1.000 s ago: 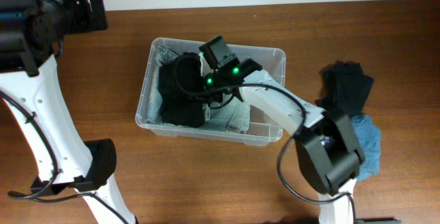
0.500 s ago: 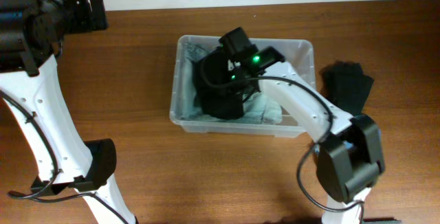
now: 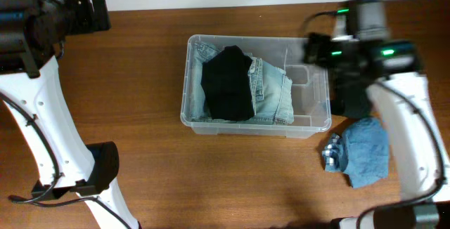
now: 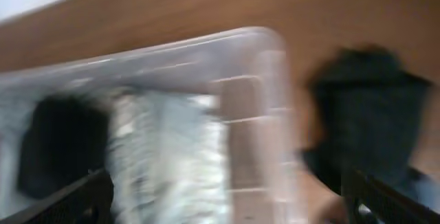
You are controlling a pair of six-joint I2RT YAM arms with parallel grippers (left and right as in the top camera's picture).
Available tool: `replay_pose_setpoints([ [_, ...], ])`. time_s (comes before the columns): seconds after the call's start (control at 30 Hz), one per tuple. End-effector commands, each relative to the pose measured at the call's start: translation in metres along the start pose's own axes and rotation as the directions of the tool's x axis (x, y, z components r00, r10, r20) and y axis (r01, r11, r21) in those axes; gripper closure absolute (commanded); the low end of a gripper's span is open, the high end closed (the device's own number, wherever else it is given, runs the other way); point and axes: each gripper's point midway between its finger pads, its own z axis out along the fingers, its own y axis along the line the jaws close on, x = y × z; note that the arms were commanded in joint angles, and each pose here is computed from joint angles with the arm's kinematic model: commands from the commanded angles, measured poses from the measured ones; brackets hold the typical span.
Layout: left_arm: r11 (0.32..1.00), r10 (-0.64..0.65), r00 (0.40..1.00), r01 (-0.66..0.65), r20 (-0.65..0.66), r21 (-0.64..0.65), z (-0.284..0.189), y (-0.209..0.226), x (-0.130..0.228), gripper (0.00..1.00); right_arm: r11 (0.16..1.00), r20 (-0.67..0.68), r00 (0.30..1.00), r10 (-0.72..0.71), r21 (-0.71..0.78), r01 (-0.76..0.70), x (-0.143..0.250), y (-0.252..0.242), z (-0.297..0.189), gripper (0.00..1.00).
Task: Pack container
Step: 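Place the black clothes into the bin and release, then grasp the second black garment with the right gripper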
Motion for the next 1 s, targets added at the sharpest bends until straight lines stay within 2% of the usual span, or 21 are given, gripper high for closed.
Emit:
replay_pose_setpoints([
  [0.0, 1.000, -0.014, 1.000, 0.013, 0.015, 0.004, -0.005, 0.001, -0.002, 0.00, 0.984, -0.073, 0.985, 0.155, -0.072, -0.160, -0.008, -0.051, 0.012, 0.02],
  [0.1, 1.000, -0.014, 1.000, 0.013, 0.015, 0.005, -0.005, 0.001, -0.002, 0.00, 0.952, -0.144, 0.944, 0.295, -0.037, -0.303, -0.004, -0.107, 0.036, 0.01],
  [0.23, 1.000, -0.014, 1.000, 0.013, 0.015, 0.004, -0.005, 0.001, -0.002, 0.00, 0.911, -0.241, 0.883, 0.404, 0.018, -0.412, 0.014, -0.158, 0.076, 0.02],
  [0.43, 1.000, -0.014, 1.000, 0.013, 0.015, 0.004, -0.005, 0.001, -0.002, 0.00, 0.869, -0.375, 0.794, 0.479, 0.072, -0.490, 0.051, -0.191, 0.143, 0.01],
  [0.57, 1.000, -0.014, 1.000, 0.013, 0.015, 0.004, -0.005, 0.001, -0.002, 0.00, 0.878, -0.377, 0.804, 0.460, 0.058, -0.475, 0.055, -0.200, 0.177, 0.02],
  [0.73, 1.000, -0.014, 1.000, 0.013, 0.015, 0.004, -0.005, 0.001, -0.002, 0.00, 0.872, -0.367, 0.814, 0.451, -0.016, -0.490, 0.048, -0.194, 0.193, 0.03],
  [0.8, 1.000, -0.014, 1.000, 0.013, 0.015, 0.004, -0.005, 0.001, -0.002, 0.00, 0.869, -0.364, 0.814, 0.452, -0.025, -0.494, 0.047, -0.194, 0.195, 0.16],
  [0.83, 1.000, -0.014, 1.000, 0.013, 0.015, 0.004, -0.005, 0.001, -0.002, 0.00, 0.869, -0.364, 0.814, 0.452, -0.026, -0.494, 0.047, -0.194, 0.195, 0.30],
  [0.97, 1.000, -0.014, 1.000, 0.013, 0.015, 0.004, -0.005, 0.001, -0.002, 0.00, 0.870, -0.373, 0.811, 0.450, -0.023, -0.493, 0.049, -0.193, 0.195, 0.61],
])
